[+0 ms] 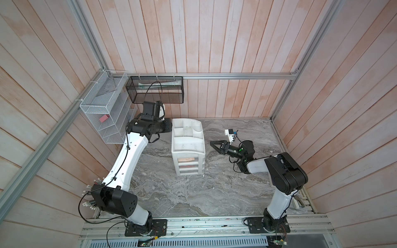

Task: Take the postcards out of the drawer
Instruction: Adjust the storage box at the center of the board, then open the drawer at the center of the board.

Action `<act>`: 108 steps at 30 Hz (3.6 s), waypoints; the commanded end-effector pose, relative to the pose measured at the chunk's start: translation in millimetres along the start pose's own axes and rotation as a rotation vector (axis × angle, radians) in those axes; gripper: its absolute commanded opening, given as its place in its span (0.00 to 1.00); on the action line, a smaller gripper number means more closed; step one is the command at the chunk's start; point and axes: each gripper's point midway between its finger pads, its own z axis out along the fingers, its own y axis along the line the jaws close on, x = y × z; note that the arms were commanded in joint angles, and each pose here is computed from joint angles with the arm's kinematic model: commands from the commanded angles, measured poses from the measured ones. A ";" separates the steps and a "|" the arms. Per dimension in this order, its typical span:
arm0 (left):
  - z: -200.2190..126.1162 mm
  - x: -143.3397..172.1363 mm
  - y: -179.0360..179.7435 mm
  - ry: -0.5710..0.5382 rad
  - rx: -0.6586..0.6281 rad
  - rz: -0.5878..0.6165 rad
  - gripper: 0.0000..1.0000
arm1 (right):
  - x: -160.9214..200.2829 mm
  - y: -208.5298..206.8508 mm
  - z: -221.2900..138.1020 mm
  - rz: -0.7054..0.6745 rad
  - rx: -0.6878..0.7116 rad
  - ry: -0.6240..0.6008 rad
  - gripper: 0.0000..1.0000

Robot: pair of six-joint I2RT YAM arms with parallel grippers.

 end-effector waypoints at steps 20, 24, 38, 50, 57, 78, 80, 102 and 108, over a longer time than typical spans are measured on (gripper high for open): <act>28.5 41.0 -5.5 0.157 -0.061 0.041 0.32 | -1.7 3.4 3.4 -0.027 0.004 0.004 0.65; 30.8 45.2 -6.5 0.178 -0.053 0.057 0.30 | -1.6 3.4 3.4 -0.025 0.004 0.004 0.65; 44.2 40.7 -6.6 0.191 -0.052 0.088 0.20 | 3.4 9.5 5.0 -0.032 0.005 0.008 0.70; 45.9 31.5 0.6 0.163 -0.056 0.106 0.13 | 12.7 12.8 26.2 -0.020 -0.007 0.035 0.76; 45.7 30.4 1.3 0.158 -0.058 0.102 0.11 | 21.3 15.3 38.1 0.003 -0.029 0.047 0.79; 44.4 27.8 -4.4 0.143 -0.036 0.093 0.06 | 20.3 22.9 50.5 0.021 -0.090 0.049 0.91; 45.6 28.8 -5.3 0.146 -0.035 0.095 0.05 | 18.5 25.3 51.3 0.016 -0.096 0.049 0.91; 47.0 27.1 -6.0 0.125 -0.072 0.100 0.00 | 22.9 50.5 56.6 0.054 -0.163 0.071 0.90; 45.3 27.2 -5.0 0.119 -0.080 0.101 0.00 | 23.4 50.3 56.3 0.090 -0.158 0.064 0.90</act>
